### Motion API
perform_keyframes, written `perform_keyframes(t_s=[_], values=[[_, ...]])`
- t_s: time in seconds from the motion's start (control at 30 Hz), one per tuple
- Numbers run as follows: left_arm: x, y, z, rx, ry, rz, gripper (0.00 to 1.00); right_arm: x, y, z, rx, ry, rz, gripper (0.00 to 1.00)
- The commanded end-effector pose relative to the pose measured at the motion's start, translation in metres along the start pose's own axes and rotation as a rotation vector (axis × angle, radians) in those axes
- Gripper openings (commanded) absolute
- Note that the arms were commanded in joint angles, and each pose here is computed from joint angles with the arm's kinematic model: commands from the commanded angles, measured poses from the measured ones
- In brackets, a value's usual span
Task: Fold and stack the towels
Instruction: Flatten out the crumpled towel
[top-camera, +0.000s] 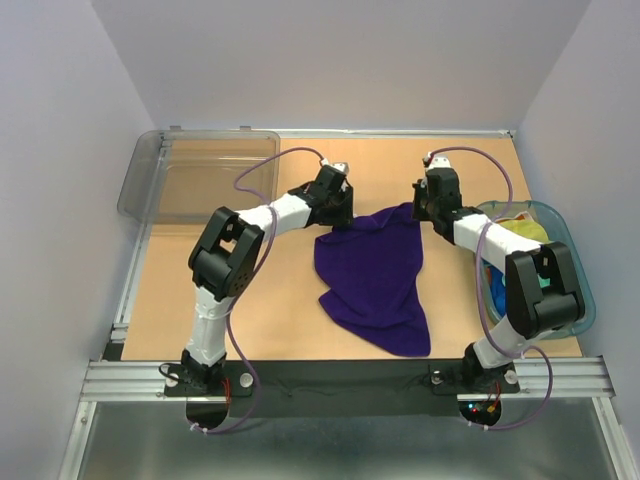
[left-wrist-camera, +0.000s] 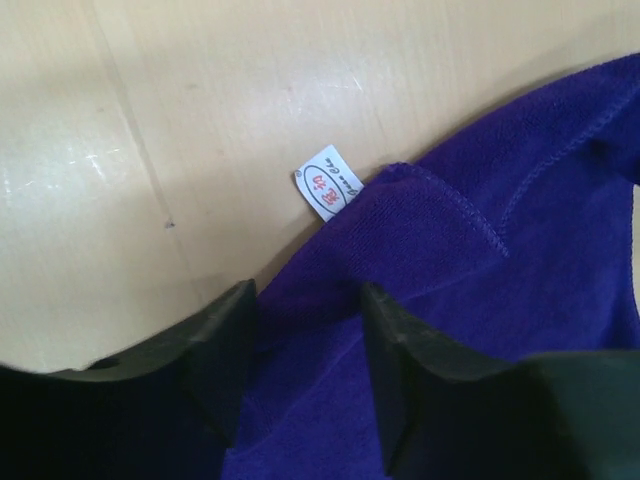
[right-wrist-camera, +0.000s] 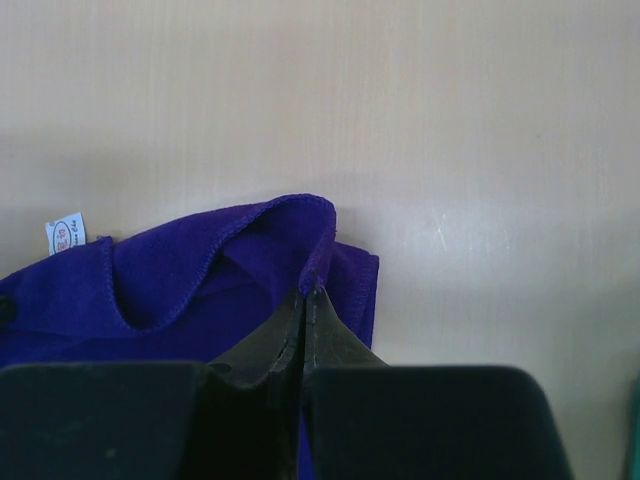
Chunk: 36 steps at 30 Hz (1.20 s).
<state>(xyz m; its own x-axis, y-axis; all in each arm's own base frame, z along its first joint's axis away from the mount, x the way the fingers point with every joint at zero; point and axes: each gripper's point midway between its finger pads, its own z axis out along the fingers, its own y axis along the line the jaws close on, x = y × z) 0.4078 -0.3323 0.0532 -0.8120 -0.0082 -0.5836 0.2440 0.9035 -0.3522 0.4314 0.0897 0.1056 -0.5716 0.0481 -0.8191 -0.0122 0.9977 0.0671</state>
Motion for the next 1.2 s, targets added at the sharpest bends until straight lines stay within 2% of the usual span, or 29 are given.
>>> perform_keyframes(t_s=[0.0, 0.07, 0.13, 0.17, 0.43, 0.53, 0.57, 0.67, 0.9, 1.07, 1.17], values=[[0.003, -0.011, -0.003, -0.009, -0.038, 0.024, 0.52, -0.017, 0.005, -0.007, -0.034, -0.07, 0.037, 0.02], [0.009, -0.016, -0.004, -0.008, -0.036, 0.04, 0.45, -0.018, 0.007, -0.009, -0.042, -0.077, 0.046, 0.02], [0.019, -0.018, -0.005, -0.042, -0.043, 0.065, 0.31, -0.017, 0.008, -0.01, -0.047, -0.076, 0.054, 0.01], [0.022, -0.017, -0.005, -0.058, -0.047, 0.076, 0.28, -0.018, 0.008, -0.012, -0.05, -0.082, 0.06, 0.01], [0.104, -0.037, -0.01, -0.081, 0.032, 0.168, 0.24, -0.009, -0.009, -0.021, 0.038, -0.103, 0.147, 0.01], [0.12, -0.035, -0.023, -0.133, 0.009, 0.19, 0.23, -0.004, -0.013, -0.024, 0.061, -0.107, 0.184, 0.01], [0.114, -0.03, -0.034, -0.18, -0.044, 0.172, 0.13, 0.0, -0.016, -0.025, 0.074, -0.11, 0.192, 0.01], [0.101, -0.019, -0.053, -0.249, -0.129, 0.141, 0.0, -0.002, -0.016, -0.028, 0.067, -0.129, 0.213, 0.01], [0.039, -0.024, -0.078, -0.292, -0.274, 0.16, 0.0, -0.013, 0.001, -0.029, -0.017, -0.143, 0.232, 0.0], [-0.012, -0.018, -0.112, -0.414, -0.405, 0.196, 0.0, -0.037, 0.002, -0.037, -0.028, -0.198, 0.219, 0.01], [-0.024, -0.012, -0.13, -0.463, -0.444, 0.194, 0.0, -0.044, 0.002, -0.044, -0.029, -0.224, 0.223, 0.01]])
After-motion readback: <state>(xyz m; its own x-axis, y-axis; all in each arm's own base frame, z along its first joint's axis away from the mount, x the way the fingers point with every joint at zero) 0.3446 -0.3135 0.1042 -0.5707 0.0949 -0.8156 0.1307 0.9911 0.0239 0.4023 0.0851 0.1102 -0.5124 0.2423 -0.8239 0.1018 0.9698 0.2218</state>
